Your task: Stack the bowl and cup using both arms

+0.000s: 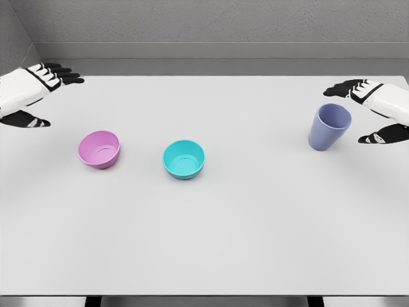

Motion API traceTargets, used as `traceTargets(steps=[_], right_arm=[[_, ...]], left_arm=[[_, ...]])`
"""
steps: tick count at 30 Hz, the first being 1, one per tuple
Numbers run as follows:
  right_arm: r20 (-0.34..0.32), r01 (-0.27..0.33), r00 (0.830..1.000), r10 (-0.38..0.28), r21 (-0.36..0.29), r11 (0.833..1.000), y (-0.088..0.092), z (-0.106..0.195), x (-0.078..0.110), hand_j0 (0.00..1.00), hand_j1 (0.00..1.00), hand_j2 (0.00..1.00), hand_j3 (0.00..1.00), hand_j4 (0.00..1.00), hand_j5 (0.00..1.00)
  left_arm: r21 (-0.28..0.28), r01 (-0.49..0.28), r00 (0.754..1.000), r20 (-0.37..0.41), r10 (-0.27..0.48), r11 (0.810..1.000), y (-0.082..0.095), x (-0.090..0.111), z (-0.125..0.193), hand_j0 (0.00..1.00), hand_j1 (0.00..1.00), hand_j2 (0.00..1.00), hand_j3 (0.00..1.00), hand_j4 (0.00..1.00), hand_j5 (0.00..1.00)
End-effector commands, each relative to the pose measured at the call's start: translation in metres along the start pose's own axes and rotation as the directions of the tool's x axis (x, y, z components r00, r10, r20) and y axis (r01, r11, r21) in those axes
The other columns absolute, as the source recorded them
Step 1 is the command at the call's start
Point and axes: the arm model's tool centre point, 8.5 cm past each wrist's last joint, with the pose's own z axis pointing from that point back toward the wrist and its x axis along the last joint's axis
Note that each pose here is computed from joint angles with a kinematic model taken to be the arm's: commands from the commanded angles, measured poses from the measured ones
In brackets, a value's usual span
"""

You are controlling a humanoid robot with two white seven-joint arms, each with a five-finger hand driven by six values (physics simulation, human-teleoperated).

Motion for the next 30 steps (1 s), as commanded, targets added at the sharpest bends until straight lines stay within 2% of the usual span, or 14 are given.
traceTargets(steps=[1, 3, 5, 7, 8, 10, 11, 16, 18, 21, 23, 26, 28, 30], right_arm=[[-0.002, 0.004, 1.0, -0.004, 0.001, 1.0, 0.0, 0.001, 0.0, 1.0, 1.0, 1.0, 1.0, 1.0, 1.0], [-0.004, 0.004, 1.0, -0.004, 0.001, 1.0, 0.0, 0.001, -0.001, 1.0, 1.0, 1.0, 1.0, 1.0, 1.0], [-0.001, -0.003, 1.0, 0.003, -0.002, 1.0, -0.004, 0.0, 0.0, 1.0, 1.0, 1.0, 1.0, 1.0, 1.0], [-0.003, -0.007, 1.0, 0.007, 0.005, 1.0, -0.005, 0.0, -0.001, 1.0, 1.0, 1.0, 1.0, 1.0, 1.0], [-0.003, -0.017, 1.0, 0.017, 0.003, 1.0, -0.01, 0.001, -0.001, 1.0, 1.0, 1.0, 1.0, 1.0, 1.0], [-0.001, -0.026, 1.0, 0.026, 0.046, 0.999, -0.01, 0.001, 0.0, 1.0, 1.0, 1.0, 1.0, 1.0, 1.0], [0.001, -0.03, 1.0, 0.03, 0.053, 0.998, -0.011, 0.0, 0.0, 1.0, 1.0, 1.0, 1.0, 1.0, 1.0], [-0.011, -0.055, 0.998, 0.057, 0.119, 0.991, -0.015, 0.007, -0.001, 1.0, 1.0, 1.0, 1.0, 1.0, 1.0], [-0.012, -0.062, 0.998, 0.064, 0.123, 0.99, -0.018, 0.008, 0.0, 1.0, 1.0, 1.0, 1.0, 1.0, 1.0], [0.004, -0.082, 0.997, 0.082, 0.128, 0.988, -0.024, 0.003, 0.003, 1.0, 1.0, 1.0, 1.0, 1.0, 1.0], [0.024, -0.08, 0.997, 0.077, 0.169, 0.982, -0.017, -0.005, 0.006, 1.0, 1.0, 1.0, 1.0, 1.0, 1.0], [0.03, -0.077, 0.997, 0.073, 0.18, 0.981, -0.015, -0.009, 0.005, 1.0, 1.0, 1.0, 1.0, 1.0, 1.0], [0.045, -0.063, 0.997, 0.055, 0.21, 0.976, -0.005, -0.021, 0.005, 1.0, 1.0, 1.0, 1.0, 1.0, 1.0], [0.038, -0.045, 0.999, 0.038, 0.208, 0.977, -0.001, -0.029, -0.001, 1.0, 1.0, 1.0, 1.0, 1.0, 1.0]], left_arm=[[-0.095, -0.11, 0.994, 0.001, 0.111, 0.989, -0.023, 0.002, 0.0, 1.0, 1.0, 1.0, 1.0, 1.0, 1.0], [-0.164, -0.133, 0.99, 0.027, 0.139, 0.977, -0.028, 0.008, -0.008, 1.0, 1.0, 1.0, 1.0, 1.0, 1.0], [-0.251, -0.157, 0.984, 0.042, 0.172, 0.955, -0.034, 0.011, -0.015, 1.0, 1.0, 1.0, 1.0, 1.0, 1.0], [-0.374, -0.172, 0.976, 0.057, 0.208, 0.911, -0.044, 0.017, -0.019, 1.0, 1.0, 1.0, 1.0, 1.0, 1.0], [-0.389, -0.179, 0.974, 0.061, 0.219, 0.904, -0.046, 0.019, -0.02, 1.0, 1.0, 1.0, 1.0, 1.0, 1.0], [-0.413, -0.192, 0.969, 0.064, 0.238, 0.89, -0.045, 0.02, -0.02, 1.0, 1.0, 1.0, 1.0, 1.0, 1.0], [-0.439, -0.199, 0.965, 0.067, 0.253, 0.876, -0.045, 0.021, -0.021, 1.0, 1.0, 1.0, 1.0, 1.0, 1.0], [-0.406, -0.194, 0.967, 0.077, 0.245, 0.893, -0.023, 0.018, -0.025, 1.0, 1.0, 1.0, 1.0, 1.0, 1.0], [-0.452, -0.197, 0.962, 0.082, 0.261, 0.87, -0.024, 0.02, -0.025, 1.0, 1.0, 1.0, 1.0, 1.0, 1.0], [-0.438, -0.199, 0.963, 0.077, 0.257, 0.876, -0.017, 0.017, -0.023, 1.0, 1.0, 1.0, 1.0, 1.0, 1.0], [-0.435, -0.191, 0.966, 0.079, 0.248, 0.88, -0.012, 0.017, -0.022, 1.0, 1.0, 1.0, 1.0, 1.0, 1.0], [-0.433, -0.192, 0.967, 0.069, 0.245, 0.881, -0.012, 0.014, -0.019, 1.0, 1.0, 1.0, 1.0, 1.0, 1.0], [-0.431, -0.194, 0.969, 0.057, 0.241, 0.881, -0.01, 0.011, -0.014, 1.0, 1.0, 1.0, 1.0, 1.0, 1.0], [-0.425, -0.194, 0.969, 0.058, 0.24, 0.884, -0.008, 0.011, -0.014, 1.0, 1.0, 1.0, 1.0, 1.0, 1.0]])
